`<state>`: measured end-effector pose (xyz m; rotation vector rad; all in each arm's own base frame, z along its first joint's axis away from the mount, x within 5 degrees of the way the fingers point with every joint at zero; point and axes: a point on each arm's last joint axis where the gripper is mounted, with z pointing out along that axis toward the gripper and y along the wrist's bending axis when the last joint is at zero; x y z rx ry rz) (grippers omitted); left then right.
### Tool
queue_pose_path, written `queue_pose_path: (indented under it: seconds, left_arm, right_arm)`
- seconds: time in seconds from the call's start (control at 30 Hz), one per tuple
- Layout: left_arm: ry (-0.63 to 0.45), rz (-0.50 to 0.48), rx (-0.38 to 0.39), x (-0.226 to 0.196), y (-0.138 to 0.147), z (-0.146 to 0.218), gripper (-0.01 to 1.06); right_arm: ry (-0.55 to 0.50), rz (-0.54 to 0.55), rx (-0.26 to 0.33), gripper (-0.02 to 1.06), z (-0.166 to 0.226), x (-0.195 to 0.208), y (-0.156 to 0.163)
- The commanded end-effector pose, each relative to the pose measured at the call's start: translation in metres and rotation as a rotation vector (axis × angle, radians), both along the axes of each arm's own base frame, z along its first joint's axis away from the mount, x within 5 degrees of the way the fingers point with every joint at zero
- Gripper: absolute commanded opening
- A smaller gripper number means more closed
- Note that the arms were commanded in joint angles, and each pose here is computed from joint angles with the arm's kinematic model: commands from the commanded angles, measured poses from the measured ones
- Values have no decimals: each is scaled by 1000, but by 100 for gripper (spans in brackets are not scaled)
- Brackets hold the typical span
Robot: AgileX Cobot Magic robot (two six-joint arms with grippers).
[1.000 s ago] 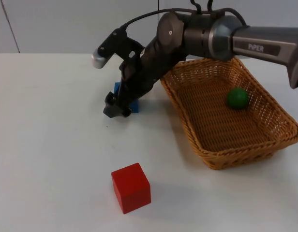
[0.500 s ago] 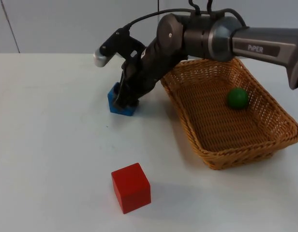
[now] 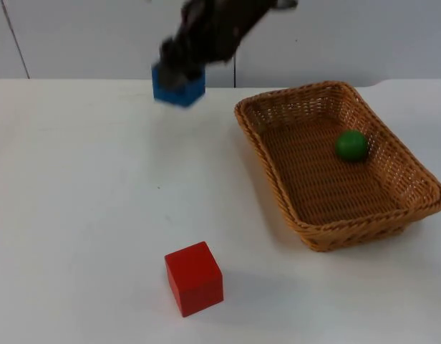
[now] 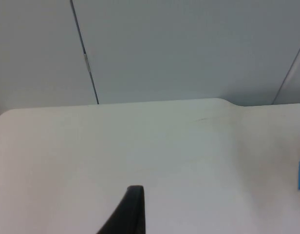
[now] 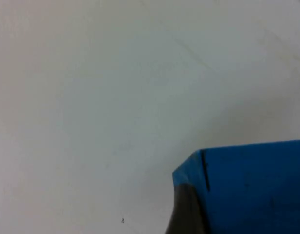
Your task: Place all geometric objects except the red cube into the basket.
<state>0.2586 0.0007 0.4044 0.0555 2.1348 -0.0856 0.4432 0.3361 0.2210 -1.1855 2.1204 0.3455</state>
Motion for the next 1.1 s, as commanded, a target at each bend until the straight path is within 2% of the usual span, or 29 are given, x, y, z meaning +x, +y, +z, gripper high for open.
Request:
queue_pose_path:
  seconds: [0.0, 0.07, 0.17, 0.27, 0.4, 0.47, 0.53, 0.63, 0.67, 0.8, 0.87, 0.9, 1.0, 1.07]
  left_arm:
    - [-1, 0, -13, 0, 0, 0, 105]
    - [-2, 0, -13, 0, 0, 0, 105]
    - [-7, 1, -13, 1, 0, 0, 105]
    - [-15, 3, -13, 1, 0, 1, 105]
    - [-25, 5, -11, 1, 0, 1, 105]
    - [-39, 8, -4, 2, 1, 3, 105]
    - [-46, 10, -4, 2, 1, 3, 105]
    - [-57, 12, -4, 3, 1, 4, 105]
    - [-57, 12, -4, 3, 1, 4, 105]
    - [-57, 12, -4, 3, 1, 4, 105]
    - [-55, 12, -4, 3, 1, 4, 105]
    - [-55, 12, -4, 3, 1, 4, 105]
    - [-55, 12, -4, 3, 1, 4, 105]
    - [-55, 12, -4, 3, 1, 4, 105]
  right_arm:
    - [-5, -33, 41, 0, 40, -10, -6]
    - [-33, -93, 41, 0, 60, -12, -14]
    - [-42, -116, 5, 0, 70, -13, -24]
    - [20, -137, -23, 0, 70, -9, -40]
    - [105, -165, -14, 0, 68, -3, -59]
    - [153, -176, -51, 0, 65, -1, -71]
    - [149, -180, -53, 0, 65, 0, -72]
    - [38, -240, -17, 0, 78, 7, -75]
    - [38, -240, -17, 0, 78, 7, -75]
    - [-136, -284, 123, 0, 106, 13, -72]
    - [-197, -310, 173, 0, 118, 15, -73]
    - [-197, -310, 173, 0, 118, 15, -73]
    - [-331, -345, 213, 0, 141, 13, -74]
    - [-350, -361, 228, 0, 149, 10, -74]
